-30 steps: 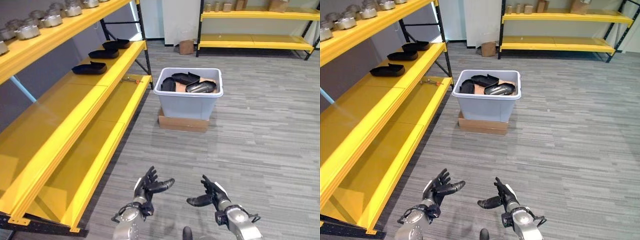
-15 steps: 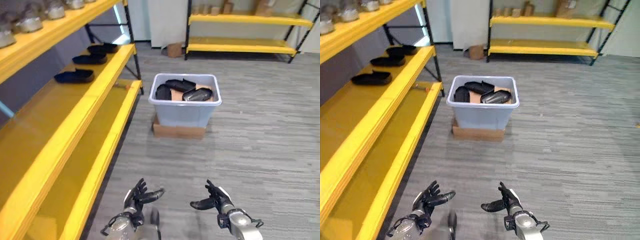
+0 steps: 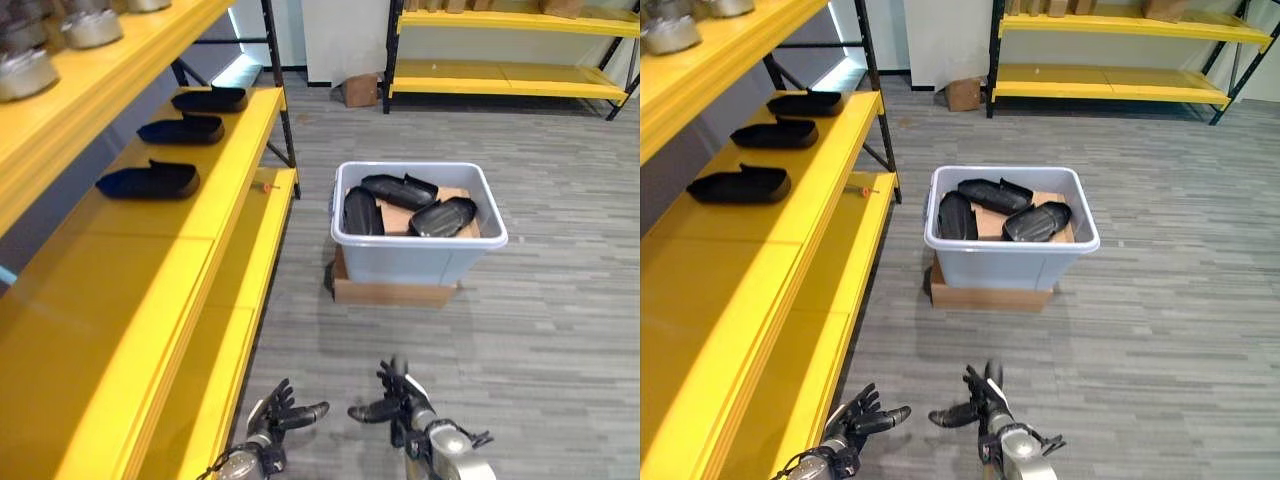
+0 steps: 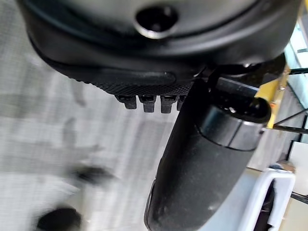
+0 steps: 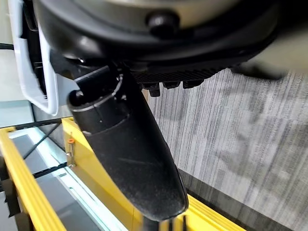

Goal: Move parts from the plastic box to the shelf.

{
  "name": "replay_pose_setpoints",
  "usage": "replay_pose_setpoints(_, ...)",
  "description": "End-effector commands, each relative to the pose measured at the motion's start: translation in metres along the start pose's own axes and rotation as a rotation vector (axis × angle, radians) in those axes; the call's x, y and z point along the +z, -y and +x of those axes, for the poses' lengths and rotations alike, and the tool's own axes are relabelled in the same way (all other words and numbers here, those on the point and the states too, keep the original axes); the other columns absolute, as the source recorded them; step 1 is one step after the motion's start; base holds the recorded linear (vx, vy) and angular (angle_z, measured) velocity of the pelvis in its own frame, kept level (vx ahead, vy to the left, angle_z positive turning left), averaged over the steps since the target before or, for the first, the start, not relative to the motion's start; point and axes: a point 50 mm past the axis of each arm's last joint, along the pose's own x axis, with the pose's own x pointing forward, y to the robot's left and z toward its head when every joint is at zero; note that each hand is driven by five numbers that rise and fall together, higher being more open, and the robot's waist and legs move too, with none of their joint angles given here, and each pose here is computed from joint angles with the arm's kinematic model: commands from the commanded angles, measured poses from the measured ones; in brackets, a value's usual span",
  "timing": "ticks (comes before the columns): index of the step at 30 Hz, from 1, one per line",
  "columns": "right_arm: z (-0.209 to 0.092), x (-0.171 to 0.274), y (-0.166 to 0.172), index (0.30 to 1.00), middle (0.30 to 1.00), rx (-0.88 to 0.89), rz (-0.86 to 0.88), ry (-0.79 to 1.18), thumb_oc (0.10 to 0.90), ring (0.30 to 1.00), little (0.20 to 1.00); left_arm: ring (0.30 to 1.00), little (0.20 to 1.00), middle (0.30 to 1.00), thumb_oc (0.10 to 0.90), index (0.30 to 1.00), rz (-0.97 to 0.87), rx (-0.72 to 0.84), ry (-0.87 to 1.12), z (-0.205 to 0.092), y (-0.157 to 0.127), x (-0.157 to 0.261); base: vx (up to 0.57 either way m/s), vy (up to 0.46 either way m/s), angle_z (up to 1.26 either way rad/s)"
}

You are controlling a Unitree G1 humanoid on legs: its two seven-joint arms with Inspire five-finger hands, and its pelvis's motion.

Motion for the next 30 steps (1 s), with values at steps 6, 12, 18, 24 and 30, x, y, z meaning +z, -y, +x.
replay_pose_setpoints(6,-0.003,0.061,0.019,1.0,1.0,-0.04,-0.025,0.285,0.9,1.0,1.0,1.0,1.0,1.0,0.9,1.0,0.063,-0.117,0.3,0.001,0.024,0.065,0.17,-0.258,0.02)
replay_pose_setpoints(12,-0.002,0.065,0.022,1.0,1.0,-0.068,-0.037,0.288,0.9,1.0,1.0,1.0,1.0,1.0,0.9,1.0,0.097,-0.118,0.312,0.002,0.02,0.071,0.18,-0.122,-0.18)
replay_pose_setpoints(18,0.0,0.062,0.013,1.0,1.0,-0.041,-0.001,0.284,0.9,1.0,1.0,1.0,1.0,1.0,0.9,1.0,0.087,-0.099,0.32,-0.001,0.012,0.072,0.31,0.068,-0.05)
replay_pose_setpoints(24,0.002,0.062,0.01,1.0,1.0,-0.024,-0.002,0.282,0.9,1.0,1.0,1.0,1.0,1.0,0.9,1.0,0.081,-0.076,0.344,-0.001,0.008,0.078,0.27,0.176,-0.54)
replay_pose_setpoints(30,0.003,0.062,0.008,1.0,1.0,-0.012,-0.001,0.277,0.9,1.0,1.0,1.0,1.0,1.0,0.9,1.0,0.09,-0.077,0.336,-0.001,0.007,0.077,0.1,0.095,-0.11)
